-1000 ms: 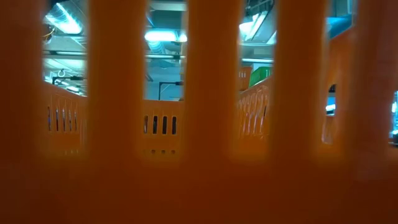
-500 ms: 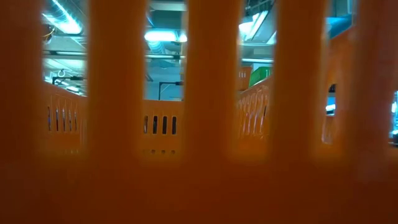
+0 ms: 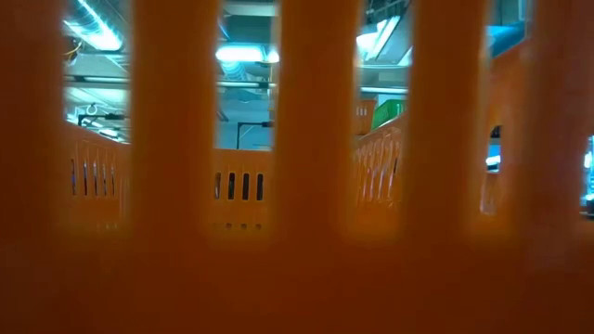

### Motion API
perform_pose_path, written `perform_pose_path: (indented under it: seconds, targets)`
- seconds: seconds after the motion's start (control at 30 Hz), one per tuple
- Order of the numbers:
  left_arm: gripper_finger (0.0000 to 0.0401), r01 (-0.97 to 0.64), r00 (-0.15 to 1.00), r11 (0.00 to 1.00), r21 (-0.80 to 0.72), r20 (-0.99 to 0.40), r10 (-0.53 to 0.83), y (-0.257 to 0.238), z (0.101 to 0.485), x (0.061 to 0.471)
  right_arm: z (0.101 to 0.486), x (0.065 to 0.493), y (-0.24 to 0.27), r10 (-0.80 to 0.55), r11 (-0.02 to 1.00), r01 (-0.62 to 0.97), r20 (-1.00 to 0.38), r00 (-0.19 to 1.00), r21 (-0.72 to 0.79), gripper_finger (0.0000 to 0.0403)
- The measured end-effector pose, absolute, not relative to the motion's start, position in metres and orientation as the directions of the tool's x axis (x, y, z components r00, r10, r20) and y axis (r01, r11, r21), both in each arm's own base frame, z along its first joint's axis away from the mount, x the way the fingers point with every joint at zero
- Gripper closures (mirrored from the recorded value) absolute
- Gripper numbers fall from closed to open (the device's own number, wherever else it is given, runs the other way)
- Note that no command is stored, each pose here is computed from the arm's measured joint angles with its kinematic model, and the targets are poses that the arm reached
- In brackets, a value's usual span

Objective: Stack baskets on shelf by color
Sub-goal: Stack the bottom black bin on top of the black bin on the shelf

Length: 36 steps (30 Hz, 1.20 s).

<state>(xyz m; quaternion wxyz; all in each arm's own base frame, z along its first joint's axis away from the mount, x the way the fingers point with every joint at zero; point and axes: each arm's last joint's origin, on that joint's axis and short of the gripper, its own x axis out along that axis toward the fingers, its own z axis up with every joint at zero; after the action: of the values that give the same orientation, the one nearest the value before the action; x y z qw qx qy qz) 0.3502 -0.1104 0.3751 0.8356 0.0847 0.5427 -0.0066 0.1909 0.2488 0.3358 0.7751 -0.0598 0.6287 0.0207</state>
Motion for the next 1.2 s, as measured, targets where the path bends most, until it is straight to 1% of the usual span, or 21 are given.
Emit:
perform_pose_path:
  seconds: [0.17, 0.33, 0.43, 0.57, 0.7, 0.77, 0.9, 1.0, 1.2]
  targets:
    - [0.0346, 0.142, 0.418, 0.980, 0.140, -0.906, 0.069, -0.130, 0.375, 0.343, 0.308, 0.200, 0.266, -0.104, 0.993, -0.037, -0.984, 0.143, -0.110, 0.0401]
    - [0.0346, 0.116, 0.420, 0.985, 0.127, -0.905, 0.067, -0.133, 0.375, 0.342, 0.289, 0.210, 0.269, -0.163, 0.986, -0.027, -0.985, 0.049, -0.164, 0.0386]
    - [0.0346, 0.113, 0.420, 0.986, 0.126, -0.905, 0.067, -0.133, 0.375, 0.342, 0.282, 0.217, 0.267, -0.181, 0.984, 0.002, -0.983, 0.018, -0.181, 0.0367]
    - [0.0346, 0.113, 0.420, 0.986, 0.126, -0.905, 0.067, -0.133, 0.375, 0.342, 0.275, 0.223, 0.266, -0.192, 0.981, 0.014, -0.981, -0.026, -0.193, 0.0332]
    - [0.0346, 0.113, 0.419, 0.986, 0.126, -0.905, 0.068, -0.133, 0.375, 0.342, 0.267, 0.225, 0.269, -0.198, 0.979, -0.050, -0.979, -0.053, -0.196, 0.0297]
    - [0.0346, 0.113, 0.418, 0.986, 0.126, -0.906, 0.068, -0.133, 0.375, 0.342, 0.264, 0.226, 0.270, -0.205, 0.976, -0.091, -0.977, -0.059, -0.199, 0.0288]
    - [0.0346, 0.115, 0.409, 0.985, 0.129, -0.910, 0.072, -0.133, 0.375, 0.341, 0.251, 0.222, 0.273, -0.217, 0.970, -0.129, -0.974, -0.067, -0.207, 0.0286]
    - [0.0346, 0.117, 0.391, 0.984, 0.135, -0.917, 0.079, -0.132, 0.374, 0.339, 0.236, 0.219, 0.269, -0.251, 0.962, -0.136, -0.963, -0.095, -0.237, 0.0294]
    - [0.0346, 0.118, 0.390, 0.984, 0.135, -0.918, 0.079, -0.132, 0.374, 0.339, 0.210, 0.214, 0.258, -0.322, 0.942, -0.148, -0.934, -0.154, -0.300, 0.0312]
